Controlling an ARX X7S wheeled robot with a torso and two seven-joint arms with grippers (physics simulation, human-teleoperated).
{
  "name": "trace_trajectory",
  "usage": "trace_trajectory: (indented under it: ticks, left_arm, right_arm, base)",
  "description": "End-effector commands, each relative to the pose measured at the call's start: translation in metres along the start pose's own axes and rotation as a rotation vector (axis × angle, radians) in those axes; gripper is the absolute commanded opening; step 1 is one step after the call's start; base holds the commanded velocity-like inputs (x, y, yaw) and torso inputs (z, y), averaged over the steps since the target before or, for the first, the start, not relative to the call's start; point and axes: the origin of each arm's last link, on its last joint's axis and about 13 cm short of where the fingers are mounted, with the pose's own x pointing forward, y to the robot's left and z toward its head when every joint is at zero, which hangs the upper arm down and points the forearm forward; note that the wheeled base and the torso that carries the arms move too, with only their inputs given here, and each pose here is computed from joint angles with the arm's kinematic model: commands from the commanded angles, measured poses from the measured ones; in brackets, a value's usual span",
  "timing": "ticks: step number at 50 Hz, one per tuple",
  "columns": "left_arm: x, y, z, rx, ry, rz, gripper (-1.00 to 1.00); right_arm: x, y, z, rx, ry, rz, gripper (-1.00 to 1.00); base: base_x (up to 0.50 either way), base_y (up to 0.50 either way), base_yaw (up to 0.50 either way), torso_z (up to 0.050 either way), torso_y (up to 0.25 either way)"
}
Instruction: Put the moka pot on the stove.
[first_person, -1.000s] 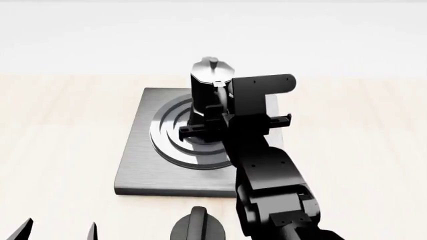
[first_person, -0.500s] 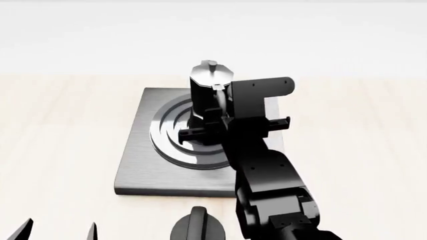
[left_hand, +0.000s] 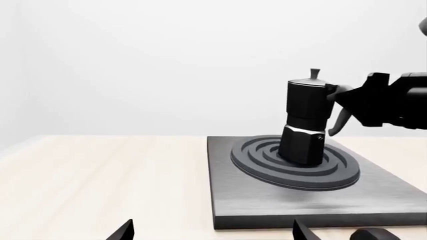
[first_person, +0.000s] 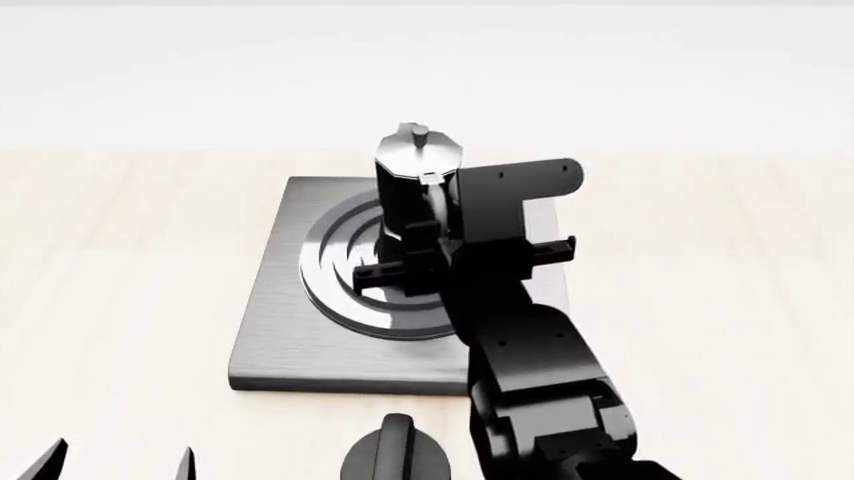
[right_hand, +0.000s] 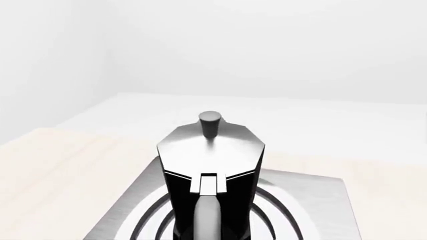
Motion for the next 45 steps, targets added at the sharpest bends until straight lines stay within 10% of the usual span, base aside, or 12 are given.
trace_trajectory:
  ticks: [1,8,9,45]
  left_arm:
    - [0.0,0.001,-0.001,-0.012,-0.009,0.001,1.0]
    - [-0.001,0.0,0.0,-0.012,-0.01,-0.001,1.0]
    - [-0.001,0.001,0.0,-0.013,-0.011,-0.001,1.0]
    - [-0.003,0.0,0.0,-0.011,-0.01,-0.008,1.0]
  right_arm:
    - [-0.005,0.002,-0.018,0.022,0.043,-0.012,-1.0]
    - [-0.007,0.001,-0.023,0.023,0.048,-0.015,-1.0]
    - [-0.007,0.001,-0.023,0.024,0.048,-0.017,1.0]
    - [-0.017,0.001,-0.021,-0.004,-0.06,0.037,1.0]
  base:
    - [0.0,0.0,0.0,0.0,0.0]
    - [0.0,0.0,0.0,0.0,0.0]
    - [0.0,0.0,0.0,0.0,0.0]
    - [0.0,0.0,0.0,0.0,0.0]
